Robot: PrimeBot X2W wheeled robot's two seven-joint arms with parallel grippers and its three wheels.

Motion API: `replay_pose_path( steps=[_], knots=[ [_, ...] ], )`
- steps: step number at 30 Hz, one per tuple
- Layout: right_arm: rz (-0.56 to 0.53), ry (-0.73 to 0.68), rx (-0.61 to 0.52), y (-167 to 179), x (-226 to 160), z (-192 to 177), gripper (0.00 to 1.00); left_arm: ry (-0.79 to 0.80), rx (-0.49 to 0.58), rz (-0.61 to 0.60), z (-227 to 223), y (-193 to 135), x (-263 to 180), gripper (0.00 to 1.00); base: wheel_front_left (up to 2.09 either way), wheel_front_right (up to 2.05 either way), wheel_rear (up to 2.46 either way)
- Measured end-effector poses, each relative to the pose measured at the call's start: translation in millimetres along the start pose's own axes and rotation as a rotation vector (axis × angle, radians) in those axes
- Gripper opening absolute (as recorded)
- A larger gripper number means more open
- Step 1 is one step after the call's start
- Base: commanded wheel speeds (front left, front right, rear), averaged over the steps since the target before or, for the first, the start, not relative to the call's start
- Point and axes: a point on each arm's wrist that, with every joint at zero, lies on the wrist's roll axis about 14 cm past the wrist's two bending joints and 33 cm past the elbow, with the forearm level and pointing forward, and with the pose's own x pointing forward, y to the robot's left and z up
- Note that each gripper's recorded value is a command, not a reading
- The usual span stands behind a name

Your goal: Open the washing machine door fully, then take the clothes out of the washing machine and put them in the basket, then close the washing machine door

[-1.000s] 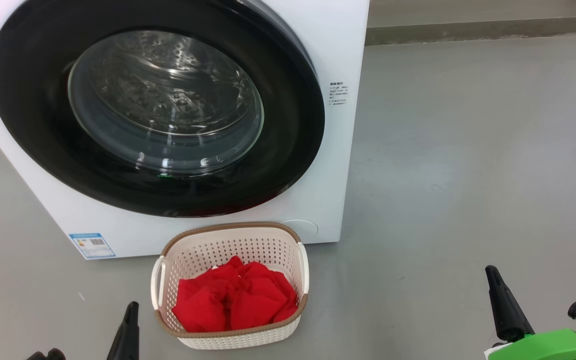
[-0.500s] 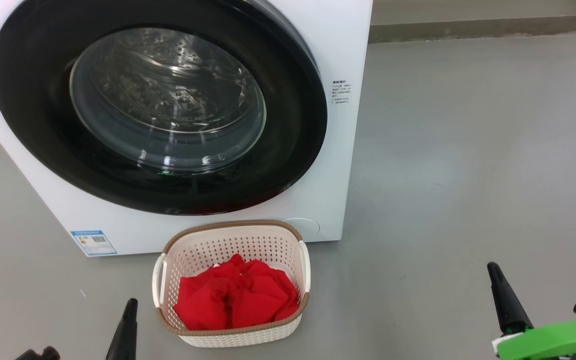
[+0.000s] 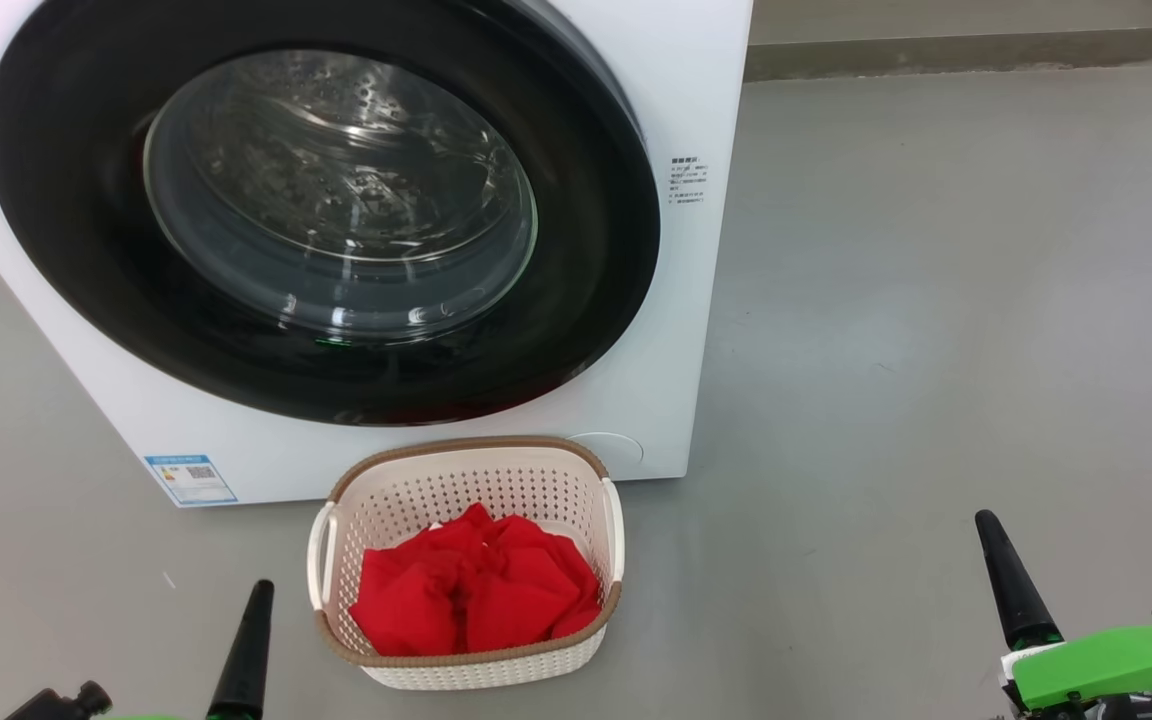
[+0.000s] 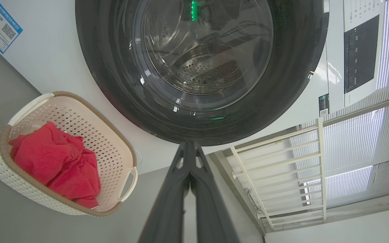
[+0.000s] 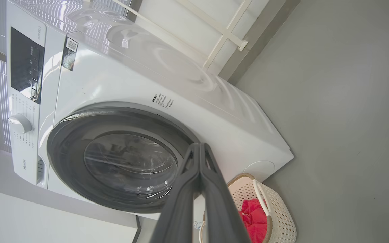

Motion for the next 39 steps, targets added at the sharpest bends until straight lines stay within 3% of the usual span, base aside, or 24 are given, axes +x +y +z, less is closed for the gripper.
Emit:
replay_pose_path(
  steps=[39],
  knots=[
    [0.033, 0.032, 0.423, 12.5, 22.7, 2.1, 0.0, 0.015, -0.404, -0.05, 8.5, -7.3, 11.8, 0.0, 0.0, 0.0, 0.0]
  ],
)
